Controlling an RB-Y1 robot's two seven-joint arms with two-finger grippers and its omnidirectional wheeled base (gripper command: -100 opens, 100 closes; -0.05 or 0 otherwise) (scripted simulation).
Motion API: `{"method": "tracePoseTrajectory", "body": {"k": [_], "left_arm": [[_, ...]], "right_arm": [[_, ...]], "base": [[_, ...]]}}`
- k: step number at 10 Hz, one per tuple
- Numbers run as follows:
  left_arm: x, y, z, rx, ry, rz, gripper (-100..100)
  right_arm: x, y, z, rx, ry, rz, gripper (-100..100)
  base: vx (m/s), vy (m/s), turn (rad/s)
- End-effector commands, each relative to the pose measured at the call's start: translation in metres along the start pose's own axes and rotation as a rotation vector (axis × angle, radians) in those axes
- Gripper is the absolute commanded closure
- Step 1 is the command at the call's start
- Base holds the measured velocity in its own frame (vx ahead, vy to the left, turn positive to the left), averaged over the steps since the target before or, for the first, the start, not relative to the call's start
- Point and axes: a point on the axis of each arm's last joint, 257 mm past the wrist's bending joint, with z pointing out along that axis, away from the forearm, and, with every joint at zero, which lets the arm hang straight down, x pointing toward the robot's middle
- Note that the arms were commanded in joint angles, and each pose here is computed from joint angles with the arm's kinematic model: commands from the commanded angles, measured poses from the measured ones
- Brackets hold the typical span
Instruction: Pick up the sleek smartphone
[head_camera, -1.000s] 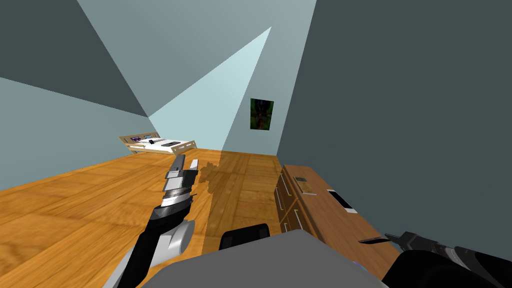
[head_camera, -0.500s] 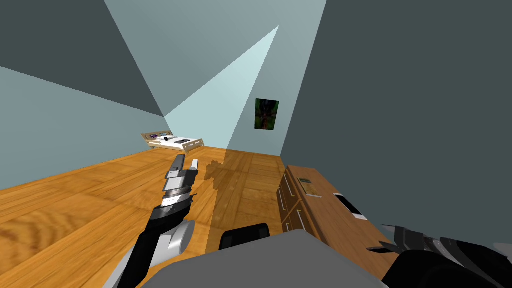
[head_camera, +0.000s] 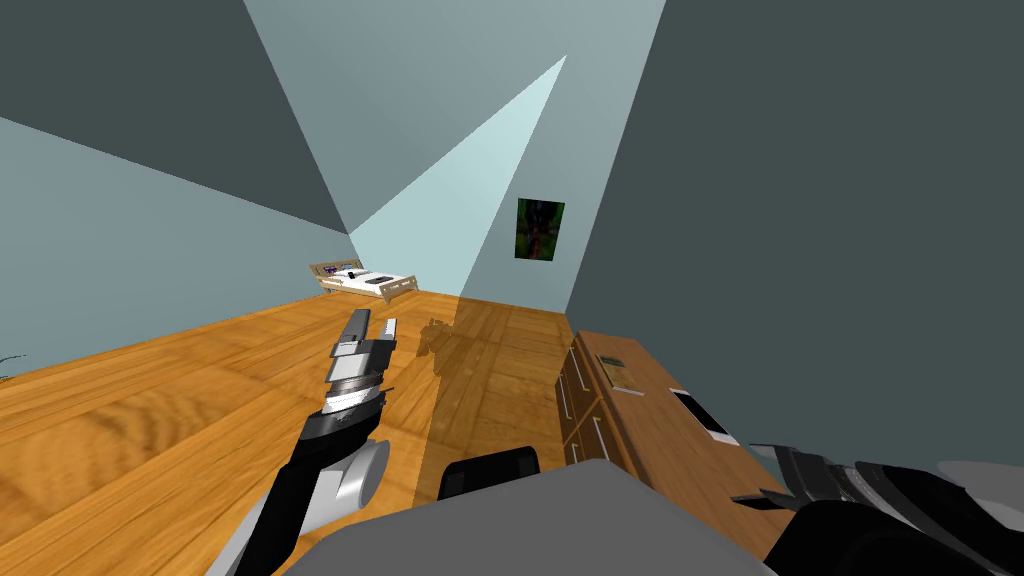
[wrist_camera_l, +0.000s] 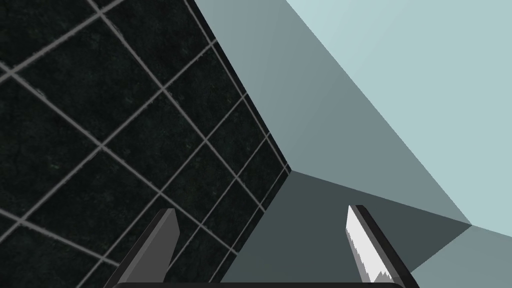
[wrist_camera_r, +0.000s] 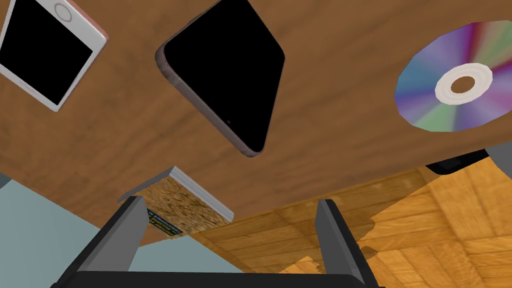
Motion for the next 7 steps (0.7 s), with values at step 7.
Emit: {"method": "tracePoseTrajectory", "body": {"k": [7], "left_arm": [[0.000,0.000,0.000,0.000,0.000,0.000,0]], "right_arm": [[0.001,0.018,0.003,-0.104,0.071,-0.262,-100]], "base": [[-0.067,-0.023,0.091]]}}
